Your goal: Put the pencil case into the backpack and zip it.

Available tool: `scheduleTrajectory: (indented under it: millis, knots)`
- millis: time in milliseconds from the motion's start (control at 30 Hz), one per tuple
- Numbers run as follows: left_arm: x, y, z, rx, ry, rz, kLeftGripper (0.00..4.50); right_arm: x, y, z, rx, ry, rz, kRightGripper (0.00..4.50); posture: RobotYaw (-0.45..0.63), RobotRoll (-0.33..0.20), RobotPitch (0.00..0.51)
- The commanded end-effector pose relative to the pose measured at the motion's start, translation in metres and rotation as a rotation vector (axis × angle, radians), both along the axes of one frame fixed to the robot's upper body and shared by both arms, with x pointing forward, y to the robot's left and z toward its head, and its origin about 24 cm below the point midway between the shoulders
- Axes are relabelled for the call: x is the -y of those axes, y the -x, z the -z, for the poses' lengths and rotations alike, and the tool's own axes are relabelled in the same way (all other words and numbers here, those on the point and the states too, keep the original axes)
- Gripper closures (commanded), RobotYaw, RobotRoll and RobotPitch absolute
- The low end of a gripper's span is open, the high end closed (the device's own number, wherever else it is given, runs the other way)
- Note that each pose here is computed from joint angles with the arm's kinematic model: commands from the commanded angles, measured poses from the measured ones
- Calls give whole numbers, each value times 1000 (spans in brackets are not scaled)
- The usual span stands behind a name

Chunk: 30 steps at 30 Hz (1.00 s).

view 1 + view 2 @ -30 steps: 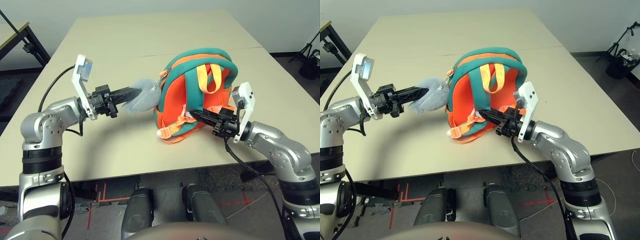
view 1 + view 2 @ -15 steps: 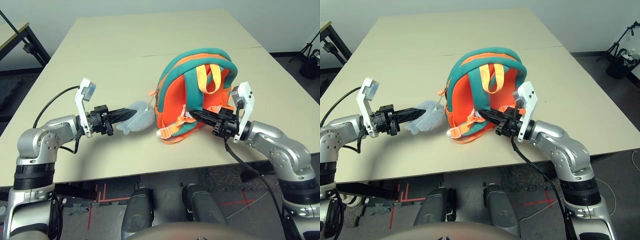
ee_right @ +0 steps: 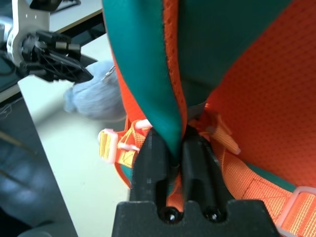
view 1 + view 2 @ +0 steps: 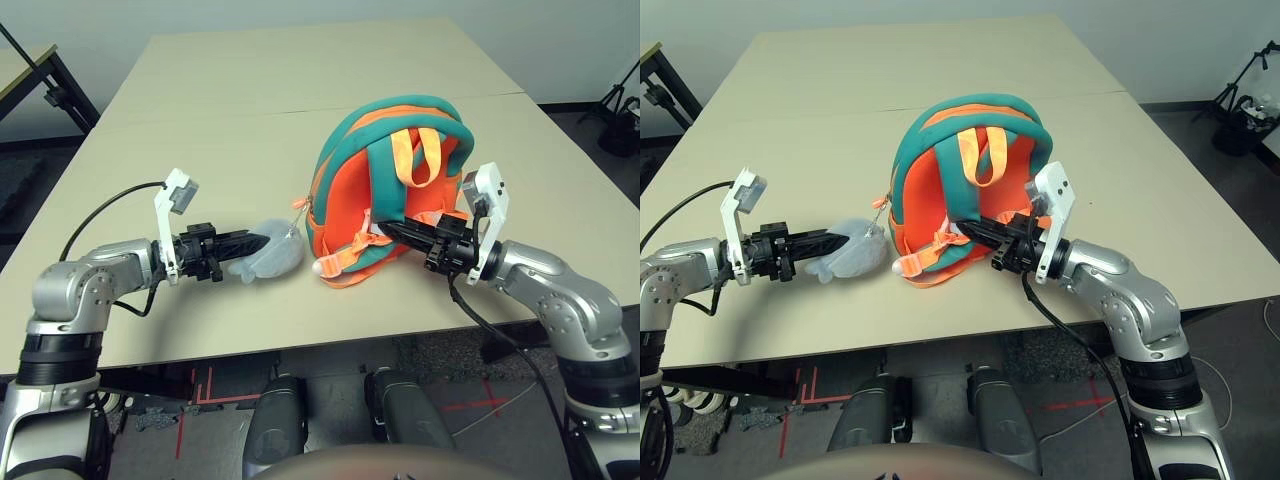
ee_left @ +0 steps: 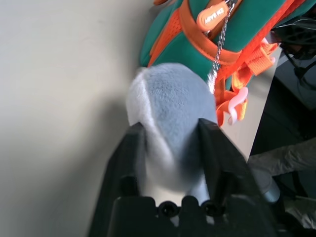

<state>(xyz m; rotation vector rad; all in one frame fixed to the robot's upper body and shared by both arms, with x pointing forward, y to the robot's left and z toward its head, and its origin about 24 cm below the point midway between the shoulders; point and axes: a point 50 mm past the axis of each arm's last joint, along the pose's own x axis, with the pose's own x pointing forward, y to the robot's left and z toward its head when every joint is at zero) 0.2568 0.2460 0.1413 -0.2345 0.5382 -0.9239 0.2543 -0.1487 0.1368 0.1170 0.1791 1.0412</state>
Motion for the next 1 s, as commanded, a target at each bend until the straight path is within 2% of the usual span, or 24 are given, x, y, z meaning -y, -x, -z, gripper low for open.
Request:
scheduleTrajectory:
  millis: [33,133,267,400,500,600,800,1000]
  knots:
    - [-10,4,-16,29,-30,2,1224,8,2,-3,-31,58,-69,2781,-104,0,89]
    - [-17,7,-29,70,-78,-3,101,24,1,-17,-18,105,-100,1635,-97,0,82]
    - [-22,9,-41,100,-107,-15,0,44,-1,-36,7,187,-132,138,-96,0,80]
    - [-34,11,-37,112,-152,-85,0,66,-8,-50,42,261,-95,61,-99,0,75]
    - [-43,20,-32,116,-191,-129,0,86,-14,-54,50,304,-34,61,-95,0,78]
    - [-61,23,-24,185,-214,-286,0,115,-34,-56,149,336,173,61,-75,0,81]
    - [-85,11,-14,404,-266,-643,0,145,-65,-39,193,270,438,61,-49,0,80]
    - [-93,6,8,470,-292,-891,0,155,-88,-15,196,147,713,61,-45,0,77]
